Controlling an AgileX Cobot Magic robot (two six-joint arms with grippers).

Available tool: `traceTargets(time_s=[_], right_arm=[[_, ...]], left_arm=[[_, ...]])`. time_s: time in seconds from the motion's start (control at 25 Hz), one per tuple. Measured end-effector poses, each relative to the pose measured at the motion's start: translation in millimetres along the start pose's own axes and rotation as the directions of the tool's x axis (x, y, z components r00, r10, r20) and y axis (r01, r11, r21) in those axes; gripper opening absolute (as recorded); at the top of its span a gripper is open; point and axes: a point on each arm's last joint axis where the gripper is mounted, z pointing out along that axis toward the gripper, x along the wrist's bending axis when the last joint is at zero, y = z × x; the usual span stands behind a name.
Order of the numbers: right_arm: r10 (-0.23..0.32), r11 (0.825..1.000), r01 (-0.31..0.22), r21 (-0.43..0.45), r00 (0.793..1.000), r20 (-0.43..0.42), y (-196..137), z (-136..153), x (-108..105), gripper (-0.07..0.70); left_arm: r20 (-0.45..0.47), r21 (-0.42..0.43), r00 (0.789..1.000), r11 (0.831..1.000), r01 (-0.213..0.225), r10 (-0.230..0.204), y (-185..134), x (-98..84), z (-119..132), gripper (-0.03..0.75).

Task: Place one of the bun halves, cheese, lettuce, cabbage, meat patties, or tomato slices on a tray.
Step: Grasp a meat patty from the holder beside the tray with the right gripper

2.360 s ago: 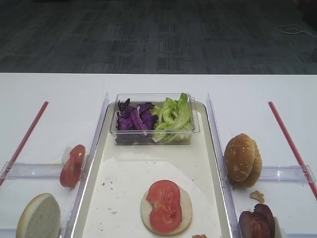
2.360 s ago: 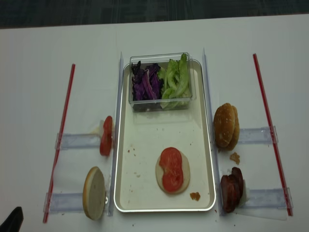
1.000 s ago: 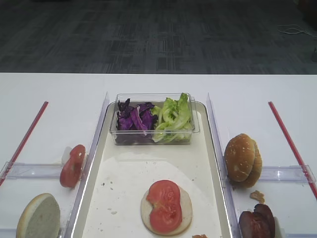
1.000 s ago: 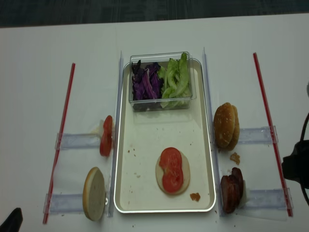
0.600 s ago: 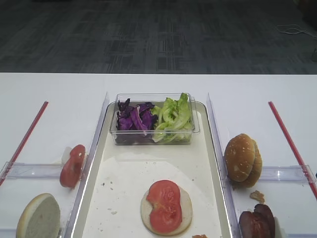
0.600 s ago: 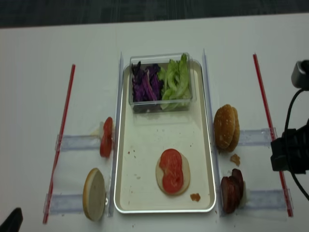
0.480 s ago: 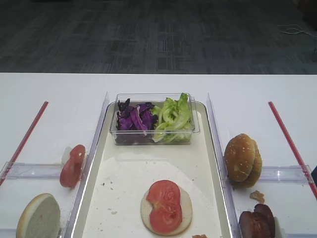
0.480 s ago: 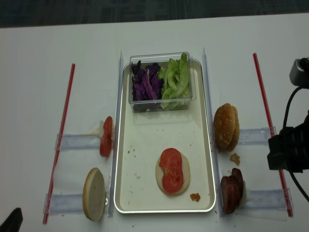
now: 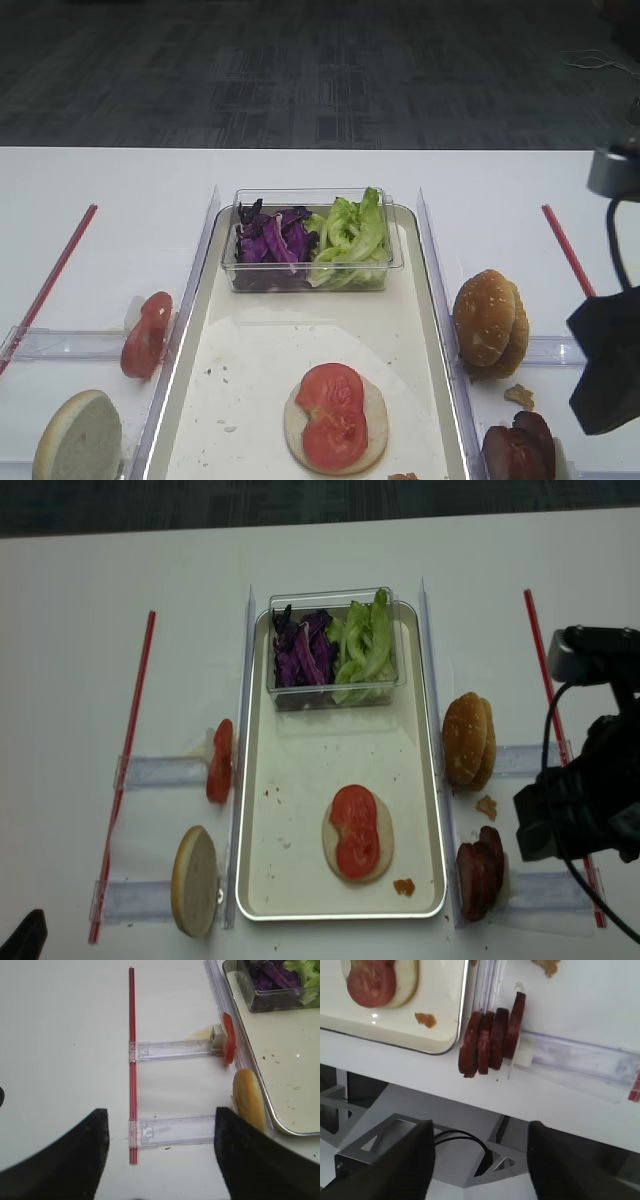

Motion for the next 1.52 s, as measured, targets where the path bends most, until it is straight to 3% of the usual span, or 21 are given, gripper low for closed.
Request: traceTargets(time_s=[0.2, 0.88, 1.2, 1.52], right_arm=[[-0.017, 0.996, 0.015, 0.091, 1.000, 0.021, 2.2, 17.4, 16.2, 0.452], [0.000, 0.997, -0.004, 0.076, 0.999, 0.054, 17.4, 49.5, 47.5, 0.437], [0.032, 0.995, -0.041, 0.086, 0.994, 0.103, 26.6, 66.9, 47.0, 0.346], [0.039, 0.992, -0.059, 0.108, 0.983, 0.180, 33.5, 81.7, 40.7, 0.332]], left_arm=[[0.000, 0.000, 1.000, 1.000, 0.000, 0.000, 0.0, 0.0, 0.0, 0.429], [0.000, 0.000, 1.000, 1.000, 0.000, 0.000, 0.0, 0.0, 0.0, 0.429], [0.000, 0.000, 1.000, 1.000, 0.000, 0.000, 0.0, 0.0, 0.0, 0.429], [0.000, 0.000, 1.000, 1.000, 0.000, 0.000, 0.0, 0.0, 0.0, 0.429]])
